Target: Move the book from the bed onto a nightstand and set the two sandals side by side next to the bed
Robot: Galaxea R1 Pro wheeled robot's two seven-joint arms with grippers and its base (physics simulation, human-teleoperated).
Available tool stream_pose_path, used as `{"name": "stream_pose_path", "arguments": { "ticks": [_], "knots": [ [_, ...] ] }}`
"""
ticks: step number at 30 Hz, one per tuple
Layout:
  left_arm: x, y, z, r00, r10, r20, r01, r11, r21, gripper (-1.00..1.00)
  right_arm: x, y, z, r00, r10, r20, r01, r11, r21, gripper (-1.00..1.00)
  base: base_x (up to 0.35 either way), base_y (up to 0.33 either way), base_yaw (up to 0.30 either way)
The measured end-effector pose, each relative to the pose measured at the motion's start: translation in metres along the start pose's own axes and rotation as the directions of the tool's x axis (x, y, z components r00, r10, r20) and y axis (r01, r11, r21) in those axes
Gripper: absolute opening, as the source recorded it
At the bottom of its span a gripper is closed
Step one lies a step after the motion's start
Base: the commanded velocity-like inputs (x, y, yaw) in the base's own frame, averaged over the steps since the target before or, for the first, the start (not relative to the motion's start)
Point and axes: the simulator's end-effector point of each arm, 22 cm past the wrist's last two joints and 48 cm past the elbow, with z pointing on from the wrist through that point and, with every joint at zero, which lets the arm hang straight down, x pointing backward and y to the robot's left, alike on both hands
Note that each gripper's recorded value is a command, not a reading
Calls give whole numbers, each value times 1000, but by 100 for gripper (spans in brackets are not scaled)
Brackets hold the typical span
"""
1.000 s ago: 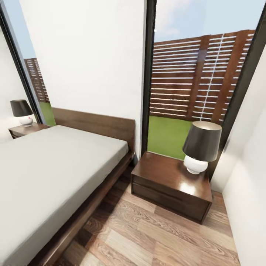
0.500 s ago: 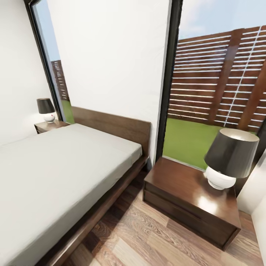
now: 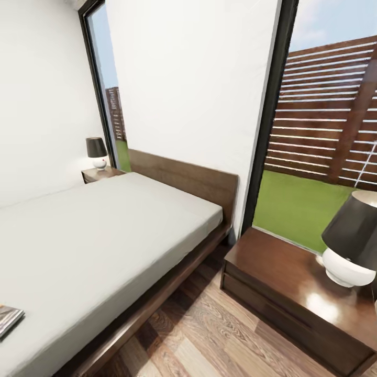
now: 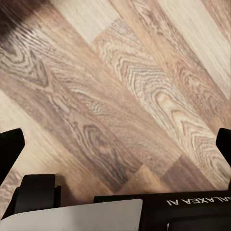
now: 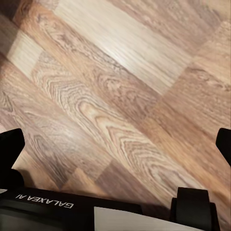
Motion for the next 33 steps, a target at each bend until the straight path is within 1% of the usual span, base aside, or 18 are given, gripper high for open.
{"name": "stream_pose_path", "arguments": {
  "ticks": [6, 12, 22, 29, 33],
  "knots": [
    [0, 0, 0, 1000, 0, 0, 0, 1000, 0, 100, 0, 0, 0, 1000, 0, 0, 0, 1000, 0, 100, 15, 0, 289],
    [0, 0, 0, 1000, 0, 0, 0, 1000, 0, 100, 0, 0, 0, 1000, 0, 0, 0, 1000, 0, 100, 174, 0, 289],
    [0, 0, 0, 1000, 0, 0, 0, 1000, 0, 100, 0, 0, 0, 1000, 0, 0, 0, 1000, 0, 100, 12, 0, 289],
    [0, 0, 0, 1000, 0, 0, 0, 1000, 0, 100, 0, 0, 0, 1000, 0, 1, 0, 1000, 0, 100, 188, -81, 289],
    [0, 0, 0, 1000, 0, 0, 0, 1000, 0, 100, 0, 0, 0, 1000, 0, 0, 0, 1000, 0, 100, 51, -26, 289]
  ]
}}
